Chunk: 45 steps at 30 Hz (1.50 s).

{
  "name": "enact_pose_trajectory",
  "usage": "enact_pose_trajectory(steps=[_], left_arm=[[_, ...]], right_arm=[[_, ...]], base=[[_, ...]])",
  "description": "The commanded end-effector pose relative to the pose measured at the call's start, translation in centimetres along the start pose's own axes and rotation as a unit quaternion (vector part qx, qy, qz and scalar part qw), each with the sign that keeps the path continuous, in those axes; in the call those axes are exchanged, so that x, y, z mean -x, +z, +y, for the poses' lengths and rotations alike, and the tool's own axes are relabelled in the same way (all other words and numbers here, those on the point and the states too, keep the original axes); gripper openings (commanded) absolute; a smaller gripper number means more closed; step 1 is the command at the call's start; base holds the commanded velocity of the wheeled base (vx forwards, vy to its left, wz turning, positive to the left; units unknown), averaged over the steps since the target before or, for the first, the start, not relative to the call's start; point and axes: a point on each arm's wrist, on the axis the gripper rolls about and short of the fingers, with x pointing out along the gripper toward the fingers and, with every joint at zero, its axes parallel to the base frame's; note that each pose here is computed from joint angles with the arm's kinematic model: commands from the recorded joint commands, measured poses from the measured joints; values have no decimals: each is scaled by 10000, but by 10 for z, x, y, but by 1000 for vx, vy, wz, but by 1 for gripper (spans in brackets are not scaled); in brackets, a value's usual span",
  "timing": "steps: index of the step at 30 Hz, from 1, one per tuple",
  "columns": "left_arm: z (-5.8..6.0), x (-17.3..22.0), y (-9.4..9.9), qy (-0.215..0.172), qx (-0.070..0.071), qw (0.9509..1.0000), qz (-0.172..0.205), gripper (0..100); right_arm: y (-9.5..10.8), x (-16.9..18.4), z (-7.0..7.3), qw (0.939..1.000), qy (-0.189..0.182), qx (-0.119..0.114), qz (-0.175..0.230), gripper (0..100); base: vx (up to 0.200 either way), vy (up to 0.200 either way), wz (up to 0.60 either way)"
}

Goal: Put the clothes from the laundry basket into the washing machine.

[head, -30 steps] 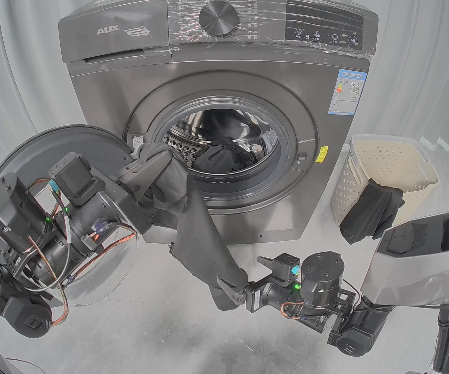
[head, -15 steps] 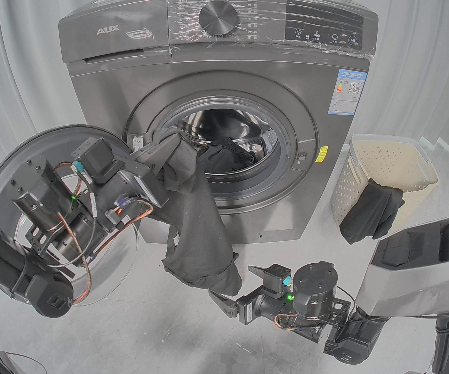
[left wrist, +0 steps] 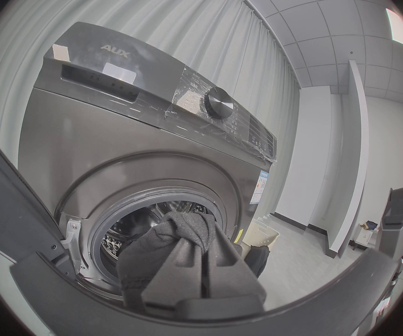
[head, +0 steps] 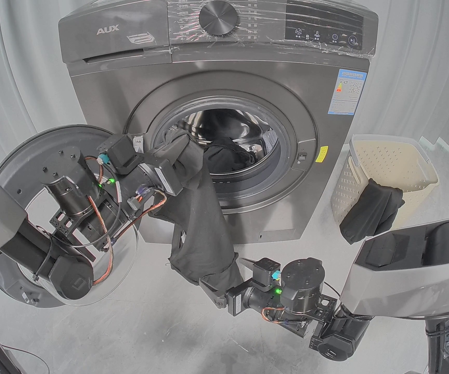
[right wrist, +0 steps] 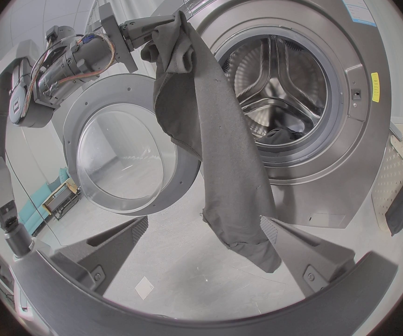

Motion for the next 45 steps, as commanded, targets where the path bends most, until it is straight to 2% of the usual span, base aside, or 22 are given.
enact_pose_trajectory(steps=[1, 9, 15, 22, 39, 45], left_arm=[[-1, -8, 3, -3, 4, 10000, -40, 0], [-3, -22, 18, 22, -4, 9998, -184, 0], [-6, -27, 29, -11, -9, 9995, -303, 0], [-9, -28, 30, 10, 3, 9995, -331, 0], [-13, -28, 29, -47, 24, 9995, -324, 0], [-13, -26, 32, -54, 20, 9993, -369, 0]], right_arm=[[-10, -9, -3, 10000, -33, 39, 83, 100], [-22, -39, -2, 9998, 23, 181, -24, 100], [-35, -72, -19, 9995, -94, 273, -114, 100], [-52, -93, -39, 9991, -277, 269, -175, 100], [-78, -127, -45, 9990, -172, 389, -159, 100], [-76, -147, -55, 9977, -321, 372, -476, 100]], base=[[0, 0, 0], [0, 0, 0], [0, 0, 0], [0, 0, 0], [0, 0, 0], [0, 0, 0]])
